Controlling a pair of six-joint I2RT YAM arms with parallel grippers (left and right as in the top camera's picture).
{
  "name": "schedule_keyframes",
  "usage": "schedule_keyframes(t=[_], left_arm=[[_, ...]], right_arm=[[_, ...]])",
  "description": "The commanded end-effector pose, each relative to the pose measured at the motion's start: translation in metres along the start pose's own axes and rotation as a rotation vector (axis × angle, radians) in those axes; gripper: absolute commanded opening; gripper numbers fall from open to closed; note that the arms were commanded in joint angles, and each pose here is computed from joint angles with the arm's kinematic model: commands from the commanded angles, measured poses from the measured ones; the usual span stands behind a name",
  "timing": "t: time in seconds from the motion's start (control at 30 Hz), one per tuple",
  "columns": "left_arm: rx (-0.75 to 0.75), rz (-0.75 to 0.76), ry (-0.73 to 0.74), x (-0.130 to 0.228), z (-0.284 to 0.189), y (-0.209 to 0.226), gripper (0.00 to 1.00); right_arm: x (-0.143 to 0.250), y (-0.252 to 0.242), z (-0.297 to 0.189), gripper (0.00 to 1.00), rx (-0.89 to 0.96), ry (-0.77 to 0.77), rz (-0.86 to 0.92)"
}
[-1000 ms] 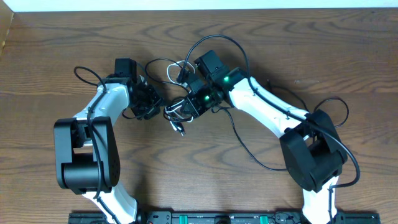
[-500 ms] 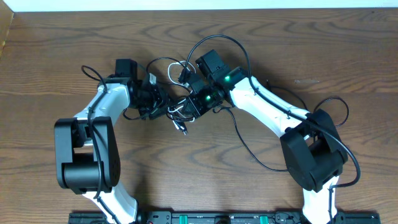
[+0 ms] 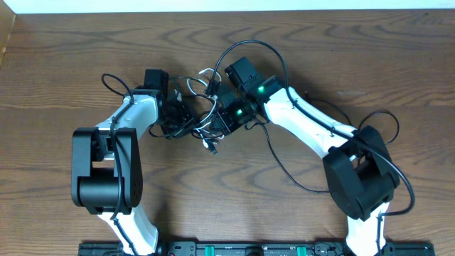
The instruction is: Untangle cables
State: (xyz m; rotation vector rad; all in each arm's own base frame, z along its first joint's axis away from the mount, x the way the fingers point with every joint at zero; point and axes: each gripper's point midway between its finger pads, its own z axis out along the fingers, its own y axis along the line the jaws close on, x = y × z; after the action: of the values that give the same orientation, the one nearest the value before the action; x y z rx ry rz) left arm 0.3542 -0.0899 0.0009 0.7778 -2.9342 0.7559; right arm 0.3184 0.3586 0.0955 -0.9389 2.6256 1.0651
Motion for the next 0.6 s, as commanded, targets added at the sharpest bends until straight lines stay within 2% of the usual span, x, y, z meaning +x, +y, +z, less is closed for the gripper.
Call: schedule_keyframes(t=[0.0,0.13,0.27,0.33,0.37,0.57], left_arm=[[-0.159,-0.096,-0.046,-0.010,0.013,0.037,0.19],[-0.155,-0.096,-0.044,-0.010,0.013,0.037,0.22],[-0.151,-0.095,-0.044,-0.010,0.012,0.036,0.44],[-0.153,-0.095,-0.045,-0.010,0.012,0.036,0.62],[-0.155,-0.095,-0.047,-0.010,0.012,0.036,0.64],[-0.155,-0.095,-0.046,-0.010,0.012,0.036,0.64]], right_arm=[[-0.020,0.009,-0.048,0.01,0.024,-0.103,-0.033],[-0.025,-0.001,-0.085,0.01,0.133,-0.159,-0.023],[-0.024,-0.005,-0.122,0.01,0.227,-0.206,-0.026],[-0.023,-0.007,-0.139,0.01,0.278,-0.229,-0.023],[-0.021,-0.010,-0.161,0.01,0.343,-0.261,-0.017],[-0.017,-0.029,-0.207,0.01,0.520,-0.330,0.018]])
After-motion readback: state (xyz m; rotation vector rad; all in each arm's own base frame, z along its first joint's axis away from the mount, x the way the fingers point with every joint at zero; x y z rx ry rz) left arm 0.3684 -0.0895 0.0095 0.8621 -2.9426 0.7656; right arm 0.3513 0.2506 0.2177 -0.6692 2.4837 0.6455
